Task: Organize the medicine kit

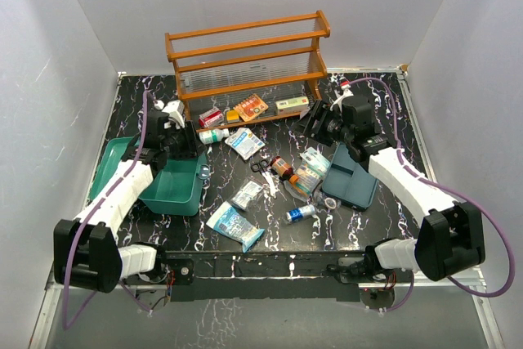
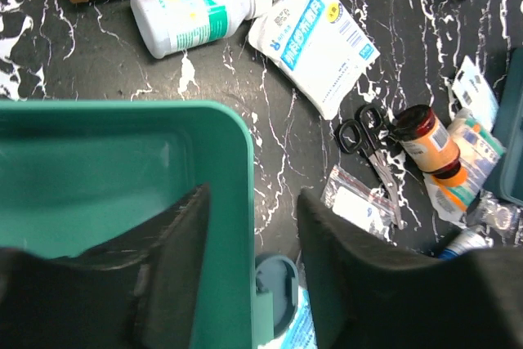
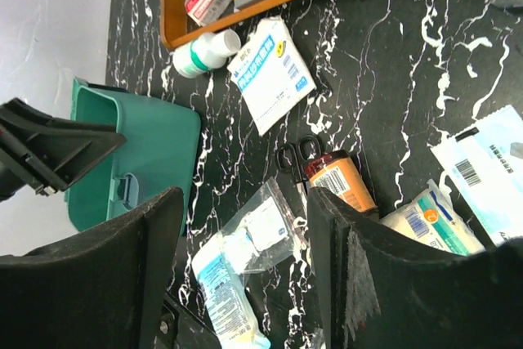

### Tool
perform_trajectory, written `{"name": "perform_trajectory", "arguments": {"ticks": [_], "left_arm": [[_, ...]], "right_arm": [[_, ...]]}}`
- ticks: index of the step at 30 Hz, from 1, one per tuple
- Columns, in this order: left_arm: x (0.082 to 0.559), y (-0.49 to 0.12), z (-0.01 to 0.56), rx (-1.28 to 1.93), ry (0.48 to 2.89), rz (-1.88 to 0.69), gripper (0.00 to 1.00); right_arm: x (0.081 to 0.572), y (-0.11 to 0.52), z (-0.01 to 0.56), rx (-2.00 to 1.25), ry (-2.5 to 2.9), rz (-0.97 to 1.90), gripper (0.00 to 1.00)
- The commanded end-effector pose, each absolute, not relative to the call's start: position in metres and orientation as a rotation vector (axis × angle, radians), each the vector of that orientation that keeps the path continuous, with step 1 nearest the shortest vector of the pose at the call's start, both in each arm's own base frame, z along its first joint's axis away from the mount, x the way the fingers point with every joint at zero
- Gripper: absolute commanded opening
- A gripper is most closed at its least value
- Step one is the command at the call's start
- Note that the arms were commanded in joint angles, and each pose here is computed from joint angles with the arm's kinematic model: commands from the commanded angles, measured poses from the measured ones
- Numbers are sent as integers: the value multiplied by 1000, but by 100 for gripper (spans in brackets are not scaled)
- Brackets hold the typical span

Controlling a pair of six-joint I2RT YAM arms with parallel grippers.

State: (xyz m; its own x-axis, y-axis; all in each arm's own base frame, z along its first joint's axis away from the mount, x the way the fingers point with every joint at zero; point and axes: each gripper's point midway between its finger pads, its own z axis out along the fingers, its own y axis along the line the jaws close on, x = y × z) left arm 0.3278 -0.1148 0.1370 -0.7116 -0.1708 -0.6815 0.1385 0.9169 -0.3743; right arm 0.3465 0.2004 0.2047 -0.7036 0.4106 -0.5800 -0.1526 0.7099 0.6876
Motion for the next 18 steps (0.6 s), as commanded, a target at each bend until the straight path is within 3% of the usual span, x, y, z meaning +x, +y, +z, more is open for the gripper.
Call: {"name": "perform_trajectory", "arguments": {"ticks": [1,3,8,18], "left_arm": [[347,-116,135,133,2283,-404,20],[347,-118,127,184,2310,-374,10],[337,-129,124,332,2309,-325,0],[311,-117,133,471,2272,-247,0]], "right_arm": [[348,204,203,153,2143,929,59],[345,203,200,148,2153,920,59],[338,200,194,147,2163,907,59],[326,200,183,94,2195,886,59]]}}
